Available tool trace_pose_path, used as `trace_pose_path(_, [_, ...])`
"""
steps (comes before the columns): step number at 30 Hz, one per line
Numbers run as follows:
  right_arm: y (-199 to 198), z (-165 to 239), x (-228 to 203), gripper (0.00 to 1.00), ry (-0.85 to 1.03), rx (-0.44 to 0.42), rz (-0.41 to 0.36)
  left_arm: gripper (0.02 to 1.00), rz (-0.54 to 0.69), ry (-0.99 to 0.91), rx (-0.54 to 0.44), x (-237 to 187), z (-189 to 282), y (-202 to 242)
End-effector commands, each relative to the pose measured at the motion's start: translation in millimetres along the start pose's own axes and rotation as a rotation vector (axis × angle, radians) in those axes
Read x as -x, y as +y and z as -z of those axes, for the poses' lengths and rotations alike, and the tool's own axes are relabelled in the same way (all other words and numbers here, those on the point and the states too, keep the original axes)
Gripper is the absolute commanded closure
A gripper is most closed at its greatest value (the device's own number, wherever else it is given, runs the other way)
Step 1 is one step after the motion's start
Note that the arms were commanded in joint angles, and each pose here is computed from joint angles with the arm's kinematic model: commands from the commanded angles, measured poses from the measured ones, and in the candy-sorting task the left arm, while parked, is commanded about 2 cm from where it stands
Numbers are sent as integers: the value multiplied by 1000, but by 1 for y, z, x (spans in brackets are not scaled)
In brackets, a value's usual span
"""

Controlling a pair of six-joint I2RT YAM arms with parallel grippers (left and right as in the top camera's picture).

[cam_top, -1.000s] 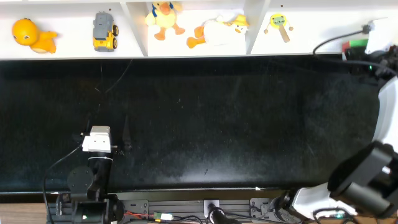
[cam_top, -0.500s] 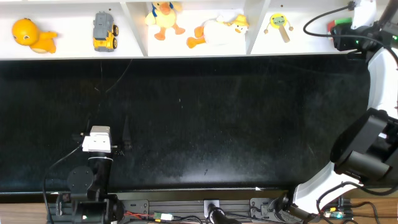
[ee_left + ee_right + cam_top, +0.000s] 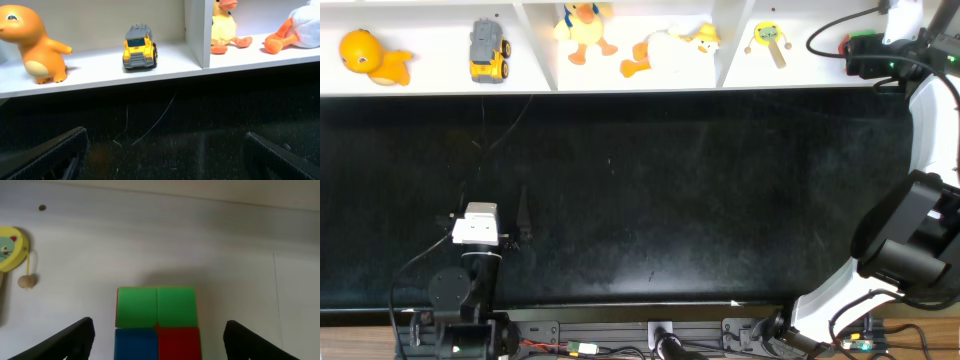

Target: Store Toys

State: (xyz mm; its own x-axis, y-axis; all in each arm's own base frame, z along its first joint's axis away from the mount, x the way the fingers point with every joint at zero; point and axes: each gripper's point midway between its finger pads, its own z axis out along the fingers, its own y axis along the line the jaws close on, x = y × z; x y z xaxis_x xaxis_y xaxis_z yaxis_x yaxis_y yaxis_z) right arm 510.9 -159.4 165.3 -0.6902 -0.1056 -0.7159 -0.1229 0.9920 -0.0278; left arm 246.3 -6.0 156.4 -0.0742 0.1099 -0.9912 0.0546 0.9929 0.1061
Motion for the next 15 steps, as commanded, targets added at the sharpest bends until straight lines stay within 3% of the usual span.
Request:
trace_pose_path(1, [-2,5,14,141,-29,-11,3,20,-15,-10,-15,2,1,-3])
trace_pose_path(6, [-2,12,3,126,-11,-45,-6,23,-15,-10,-15,2,1,-3])
trace_pose_path(12, [18,38,-22,5,-37,-66,4,20,-16,-10,-15,2,1,-3])
trace_pose_path(15, [33,55,-42,3,-27,-64,0,20,-15,-10,-15,2,1,-3])
